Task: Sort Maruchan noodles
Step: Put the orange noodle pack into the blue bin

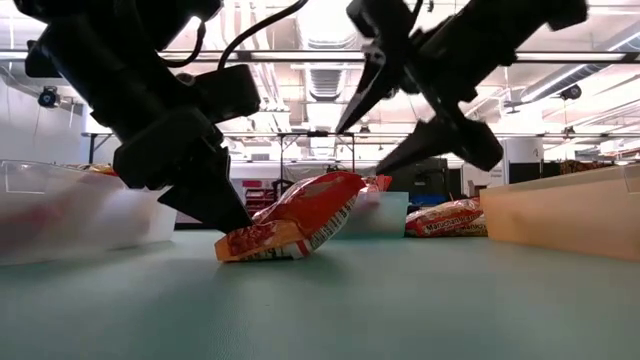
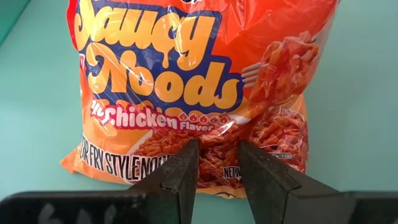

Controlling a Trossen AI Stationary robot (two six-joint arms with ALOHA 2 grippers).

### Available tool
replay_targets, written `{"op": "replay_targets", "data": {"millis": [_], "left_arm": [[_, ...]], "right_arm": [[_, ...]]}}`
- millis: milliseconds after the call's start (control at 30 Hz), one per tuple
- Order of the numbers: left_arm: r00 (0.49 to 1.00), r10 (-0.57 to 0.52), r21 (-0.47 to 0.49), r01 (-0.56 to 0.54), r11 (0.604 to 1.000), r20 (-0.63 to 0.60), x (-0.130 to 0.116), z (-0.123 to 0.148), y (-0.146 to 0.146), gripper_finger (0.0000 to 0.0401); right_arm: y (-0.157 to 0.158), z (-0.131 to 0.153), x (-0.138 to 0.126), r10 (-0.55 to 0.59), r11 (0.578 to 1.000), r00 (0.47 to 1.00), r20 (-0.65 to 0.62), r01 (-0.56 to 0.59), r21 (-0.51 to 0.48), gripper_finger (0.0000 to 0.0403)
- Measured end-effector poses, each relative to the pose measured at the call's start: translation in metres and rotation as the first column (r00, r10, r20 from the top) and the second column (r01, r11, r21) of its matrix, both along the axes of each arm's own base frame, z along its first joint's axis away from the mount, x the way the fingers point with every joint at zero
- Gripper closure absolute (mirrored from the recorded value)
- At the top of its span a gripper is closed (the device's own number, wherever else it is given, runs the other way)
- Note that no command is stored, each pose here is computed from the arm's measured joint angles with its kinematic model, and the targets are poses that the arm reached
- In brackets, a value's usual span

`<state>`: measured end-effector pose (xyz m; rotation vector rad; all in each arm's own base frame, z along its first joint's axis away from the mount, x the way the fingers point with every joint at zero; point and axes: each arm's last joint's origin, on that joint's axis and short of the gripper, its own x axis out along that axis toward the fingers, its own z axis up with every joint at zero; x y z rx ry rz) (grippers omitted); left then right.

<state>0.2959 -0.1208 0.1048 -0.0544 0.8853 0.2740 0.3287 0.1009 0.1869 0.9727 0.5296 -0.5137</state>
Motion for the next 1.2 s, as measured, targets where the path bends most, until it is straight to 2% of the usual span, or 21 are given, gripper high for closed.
{"op": "replay_targets", "data": {"millis": [100, 300, 400, 500, 667, 900, 1067, 1200], "left_arm": [[1.0, -0.002, 0.003, 0.002, 1.0, 0.001, 0.0, 0.0, -0.001, 0.0299], [1.0, -0.003, 0.012, 0.003, 1.0, 0.003, -0.001, -0.001, -0.001, 0.0299], [1.0, 0.005, 0.024, -0.005, 1.0, 0.009, -0.001, -0.001, -0.001, 0.0299], [1.0, 0.005, 0.024, -0.005, 1.0, 0.01, -0.001, -0.001, -0.001, 0.0299], [1.0, 0.006, 0.025, -0.006, 1.0, 0.011, -0.001, -0.001, 0.0, 0.0299], [1.0, 0.008, 0.024, -0.009, 1.0, 0.017, -0.002, -0.002, 0.0, 0.0299], [1.0, 0.01, 0.023, -0.01, 1.0, 0.02, -0.002, -0.002, 0.0, 0.0299], [1.0, 0.012, 0.023, -0.012, 1.0, 0.027, -0.002, -0.002, 0.0, 0.0299]], "right_arm": [[-0.012, -0.002, 0.003, -0.011, 0.998, 1.0, -0.027, 0.013, 0.055, 0.0133], [-0.03, -0.007, 0.008, -0.038, 0.998, 0.998, -0.049, 0.04, 0.048, 0.0086], [-0.031, -0.023, 0.013, -0.036, 0.998, 0.995, -0.089, 0.041, 0.055, 0.0075], [-0.03, -0.039, 0.02, -0.024, 0.996, 0.995, -0.092, 0.032, 0.078, 0.0072], [-0.028, -0.047, 0.031, 0.028, 0.995, 0.999, -0.028, -0.025, 0.097, 0.0076], [-0.027, -0.043, 0.033, 0.057, 0.994, 0.998, 0.004, -0.057, 0.094, 0.0076], [-0.026, -0.031, 0.036, 0.086, 0.994, 0.995, 0.045, -0.089, 0.065, 0.0076], [-0.026, -0.035, 0.037, 0.086, 0.994, 0.996, 0.033, -0.087, 0.061, 0.0076]]}}
